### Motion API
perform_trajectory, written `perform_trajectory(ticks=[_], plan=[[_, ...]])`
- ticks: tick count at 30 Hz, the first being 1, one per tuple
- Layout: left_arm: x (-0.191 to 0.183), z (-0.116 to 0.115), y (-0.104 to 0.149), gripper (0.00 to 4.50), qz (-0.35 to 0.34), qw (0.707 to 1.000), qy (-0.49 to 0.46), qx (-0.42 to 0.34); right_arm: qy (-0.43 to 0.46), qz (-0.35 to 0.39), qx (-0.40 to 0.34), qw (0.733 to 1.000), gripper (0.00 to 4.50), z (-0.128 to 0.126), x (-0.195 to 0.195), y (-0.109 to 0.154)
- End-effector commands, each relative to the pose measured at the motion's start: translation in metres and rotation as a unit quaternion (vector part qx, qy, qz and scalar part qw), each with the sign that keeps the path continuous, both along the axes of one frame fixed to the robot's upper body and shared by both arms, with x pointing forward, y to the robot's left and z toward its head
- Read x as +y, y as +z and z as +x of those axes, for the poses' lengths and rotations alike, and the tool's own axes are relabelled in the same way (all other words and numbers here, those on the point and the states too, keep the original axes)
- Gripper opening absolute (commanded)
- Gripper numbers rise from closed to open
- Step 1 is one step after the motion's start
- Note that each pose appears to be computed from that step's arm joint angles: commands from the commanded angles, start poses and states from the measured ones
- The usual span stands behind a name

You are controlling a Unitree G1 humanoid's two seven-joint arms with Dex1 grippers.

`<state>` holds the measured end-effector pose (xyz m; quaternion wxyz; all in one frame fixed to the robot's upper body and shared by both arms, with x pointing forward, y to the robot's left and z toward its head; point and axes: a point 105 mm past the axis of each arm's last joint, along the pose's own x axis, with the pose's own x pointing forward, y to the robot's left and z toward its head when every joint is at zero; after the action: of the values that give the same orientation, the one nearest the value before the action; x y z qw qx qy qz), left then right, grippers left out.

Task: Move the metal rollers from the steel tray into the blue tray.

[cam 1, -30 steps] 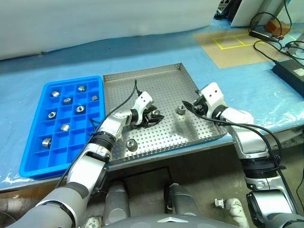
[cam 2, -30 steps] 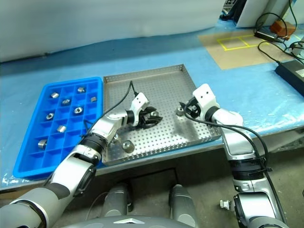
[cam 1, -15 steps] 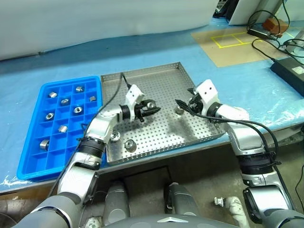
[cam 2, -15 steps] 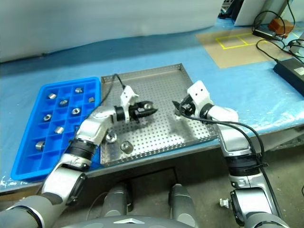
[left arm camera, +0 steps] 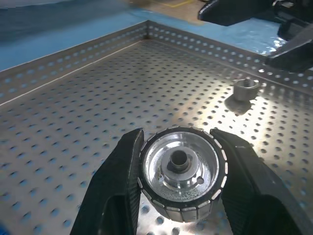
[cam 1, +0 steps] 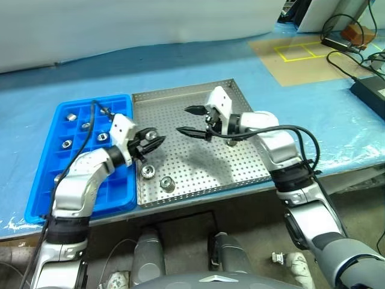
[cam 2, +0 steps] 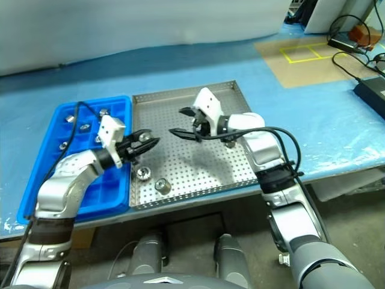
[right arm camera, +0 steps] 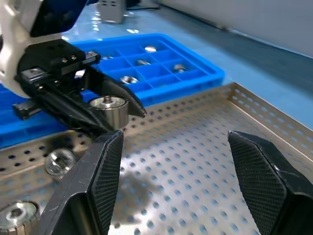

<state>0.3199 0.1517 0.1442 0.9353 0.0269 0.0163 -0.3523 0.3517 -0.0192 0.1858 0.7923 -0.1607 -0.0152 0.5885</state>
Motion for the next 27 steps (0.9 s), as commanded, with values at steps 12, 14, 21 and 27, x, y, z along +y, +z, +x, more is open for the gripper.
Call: perform_trajectory(ticks=[12,14,21,27], plan=[[0.082,-0.060,0.012,1.82,-0.001,0.966,0.257,-0.035,0.154,0.018,-0.017,0.988,3.57,-0.013,0.068,0.008],[0.089,-0.070,0.010,1.82,-0.001,0.960,0.277,-0.030,0.165,0.018,-0.017,0.986,3.57,-0.015,0.072,0.007],[0.099,-0.096,-0.014,1.82,0.004,0.951,0.308,0.016,0.180,0.016,-0.019,0.983,3.57,-0.018,0.077,0.005],[0.107,-0.097,-0.034,1.82,-0.004,0.945,0.325,0.042,0.176,0.011,-0.022,0.984,3.57,-0.017,0.075,0.005]])
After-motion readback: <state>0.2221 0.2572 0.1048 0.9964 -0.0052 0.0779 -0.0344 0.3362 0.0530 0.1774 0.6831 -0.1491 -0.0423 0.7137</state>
